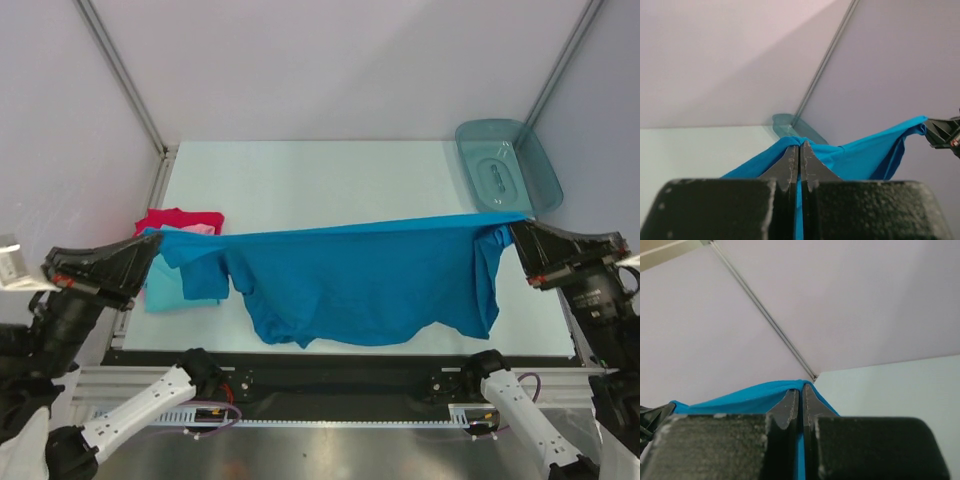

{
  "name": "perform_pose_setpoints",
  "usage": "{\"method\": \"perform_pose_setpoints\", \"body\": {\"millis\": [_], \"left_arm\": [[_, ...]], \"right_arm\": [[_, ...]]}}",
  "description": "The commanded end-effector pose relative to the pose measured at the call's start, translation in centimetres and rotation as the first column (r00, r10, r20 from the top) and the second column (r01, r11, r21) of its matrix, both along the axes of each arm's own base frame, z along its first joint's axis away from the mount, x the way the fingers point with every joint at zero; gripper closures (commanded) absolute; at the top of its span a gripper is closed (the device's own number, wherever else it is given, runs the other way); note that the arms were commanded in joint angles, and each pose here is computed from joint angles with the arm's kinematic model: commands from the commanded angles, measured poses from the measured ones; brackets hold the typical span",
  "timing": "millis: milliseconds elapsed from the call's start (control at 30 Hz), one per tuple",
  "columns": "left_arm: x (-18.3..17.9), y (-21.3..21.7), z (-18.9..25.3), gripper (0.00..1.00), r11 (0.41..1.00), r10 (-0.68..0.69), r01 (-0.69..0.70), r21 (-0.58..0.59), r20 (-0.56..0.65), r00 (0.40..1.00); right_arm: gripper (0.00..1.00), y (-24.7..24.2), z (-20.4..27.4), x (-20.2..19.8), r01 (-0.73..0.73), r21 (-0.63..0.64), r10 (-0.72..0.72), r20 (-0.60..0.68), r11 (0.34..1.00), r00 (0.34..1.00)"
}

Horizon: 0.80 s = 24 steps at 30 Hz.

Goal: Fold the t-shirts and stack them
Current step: Flatten the tshirt out

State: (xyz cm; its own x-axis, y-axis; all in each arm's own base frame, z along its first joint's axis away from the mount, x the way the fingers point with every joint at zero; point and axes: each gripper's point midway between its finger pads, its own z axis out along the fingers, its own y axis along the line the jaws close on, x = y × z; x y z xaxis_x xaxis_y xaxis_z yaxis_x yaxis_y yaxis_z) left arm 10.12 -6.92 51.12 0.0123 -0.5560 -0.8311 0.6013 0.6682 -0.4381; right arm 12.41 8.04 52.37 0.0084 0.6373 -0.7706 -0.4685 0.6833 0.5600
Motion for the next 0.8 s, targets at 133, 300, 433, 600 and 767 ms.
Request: {"method": "perform_pose_setpoints", "body": {"millis": [133, 300, 433, 600, 767], "left_arm": [[-4.7, 2.6, 5.3, 1.00, 0.995, 0.099, -0.101, 0.001, 0.199, 0.975], [4.7, -0.2, -0.5, 0.99, 0.971, 0.213, -0.211, 0.112, -0.013, 0.977], [10.0, -2.1, -3.7, 1.00, 0.951, 0.272, -0.253, 0.179, -0.093, 0.958], [17.0, -3.9, -9.5, 1.00, 0.894, 0.378, -0.303, 0.329, -0.194, 0.905], [21.3, -3.4, -13.1, 1.00, 0.872, 0.426, -0.321, 0.370, -0.250, 0.869]], "right_arm": [[1.00, -2.0, 2.6, -2.6, 0.057, 0.010, -0.058, 0.119, 0.998, 0.991], [1.00, -0.3, -3.4, 3.3, 0.063, -0.002, -0.063, -0.060, 0.998, 0.996], [1.00, 0.8, -6.4, 7.0, 0.084, -0.031, -0.088, -0.152, 0.996, 0.984], [1.00, 0.9, -8.9, 10.7, 0.149, -0.086, -0.164, -0.207, 0.985, 0.965], [1.00, 1.0, -11.6, 15.0, 0.160, -0.094, -0.180, -0.265, 0.983, 0.947]]}}
